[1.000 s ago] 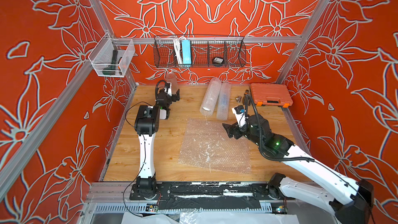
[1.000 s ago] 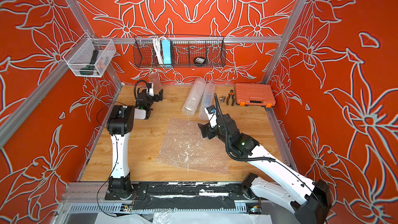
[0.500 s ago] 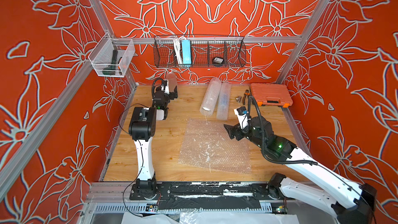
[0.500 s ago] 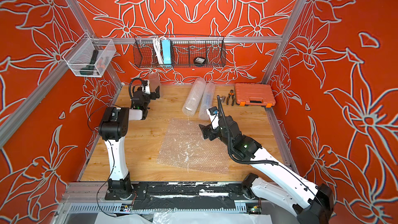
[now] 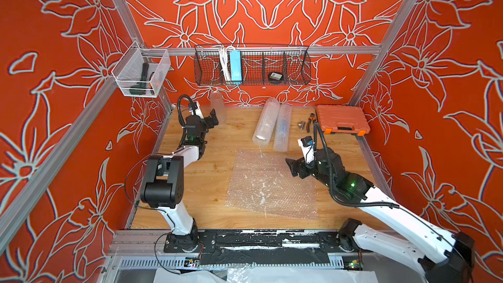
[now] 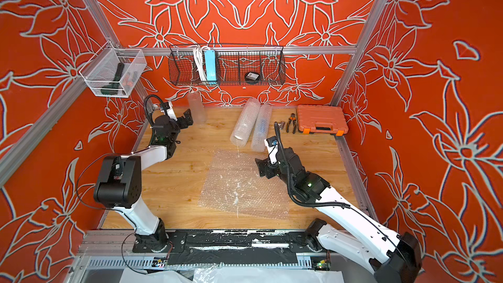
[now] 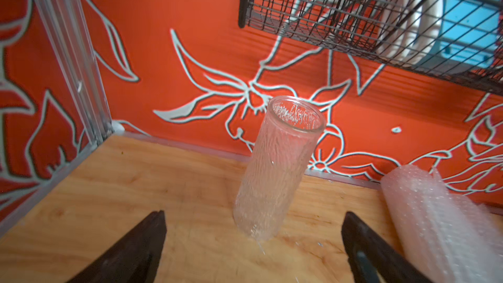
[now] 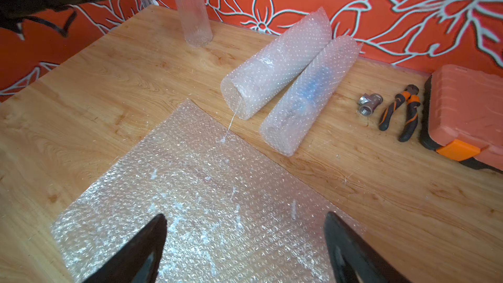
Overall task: Unwrap the vase from the bubble wrap
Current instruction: Place the vase at the center of the board.
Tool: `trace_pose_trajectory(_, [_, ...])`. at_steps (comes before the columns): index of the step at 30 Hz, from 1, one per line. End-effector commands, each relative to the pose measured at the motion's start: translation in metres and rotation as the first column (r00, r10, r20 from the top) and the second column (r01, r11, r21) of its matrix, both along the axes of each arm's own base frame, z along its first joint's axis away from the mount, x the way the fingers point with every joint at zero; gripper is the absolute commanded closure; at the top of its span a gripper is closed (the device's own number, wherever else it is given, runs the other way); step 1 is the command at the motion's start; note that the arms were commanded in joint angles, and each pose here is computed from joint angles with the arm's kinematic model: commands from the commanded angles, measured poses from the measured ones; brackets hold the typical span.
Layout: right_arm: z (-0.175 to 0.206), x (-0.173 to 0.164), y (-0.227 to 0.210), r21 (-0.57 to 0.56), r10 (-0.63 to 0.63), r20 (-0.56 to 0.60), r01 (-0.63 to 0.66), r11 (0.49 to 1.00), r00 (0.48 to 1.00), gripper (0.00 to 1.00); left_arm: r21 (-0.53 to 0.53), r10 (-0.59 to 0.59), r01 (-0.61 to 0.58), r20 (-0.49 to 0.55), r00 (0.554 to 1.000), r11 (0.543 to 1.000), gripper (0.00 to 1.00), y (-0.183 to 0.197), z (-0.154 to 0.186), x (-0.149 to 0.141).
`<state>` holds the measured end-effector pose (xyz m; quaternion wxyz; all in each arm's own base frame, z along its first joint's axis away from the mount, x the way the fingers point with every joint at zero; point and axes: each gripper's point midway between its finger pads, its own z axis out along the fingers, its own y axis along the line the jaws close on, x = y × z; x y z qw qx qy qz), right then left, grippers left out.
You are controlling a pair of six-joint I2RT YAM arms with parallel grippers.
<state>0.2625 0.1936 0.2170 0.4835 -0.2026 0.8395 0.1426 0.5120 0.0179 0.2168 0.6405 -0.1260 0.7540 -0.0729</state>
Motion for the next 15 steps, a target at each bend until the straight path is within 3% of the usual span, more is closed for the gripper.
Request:
trace_pose_trajectory(1, [-0.027, -0.001, -0.006, -0.016, -0.033, -0.092, 0.031, 0.999, 0.995, 0.10, -0.223, -0.101, 0.047, -0.240, 0.965, 0.974, 0.02, -0.027, -0.047, -0.029])
trace_pose_trajectory(4, [-0.045, -0.002, -0.002, -0.004, -0.020, -0.158, 0.019, 1.000, 0.987, 0.10, -0.286, -0.216, 0.111, -0.369, 0.904, 0.952, 0.03, -0.065, -0.074, -0.056])
trace_pose_trajectory(7, [-0.064, -0.008, 0.004, 0.006, 0.011, -0.231, -0.010, 1.000, 0.973, 0.11, -0.259, -0.261, 0.154, -0.456, 0.851, 0.954, 0.04, -0.100, -0.094, -0.090])
trace_pose_trajectory(15, [-0.125, -0.042, 0.032, 0.137, 0.140, -0.479, -0.084, 0.987, 0.867, 0.18, -0.279, -0.335, 0.215, -0.520, 0.786, 0.936, 0.04, -0.128, -0.111, -0.155])
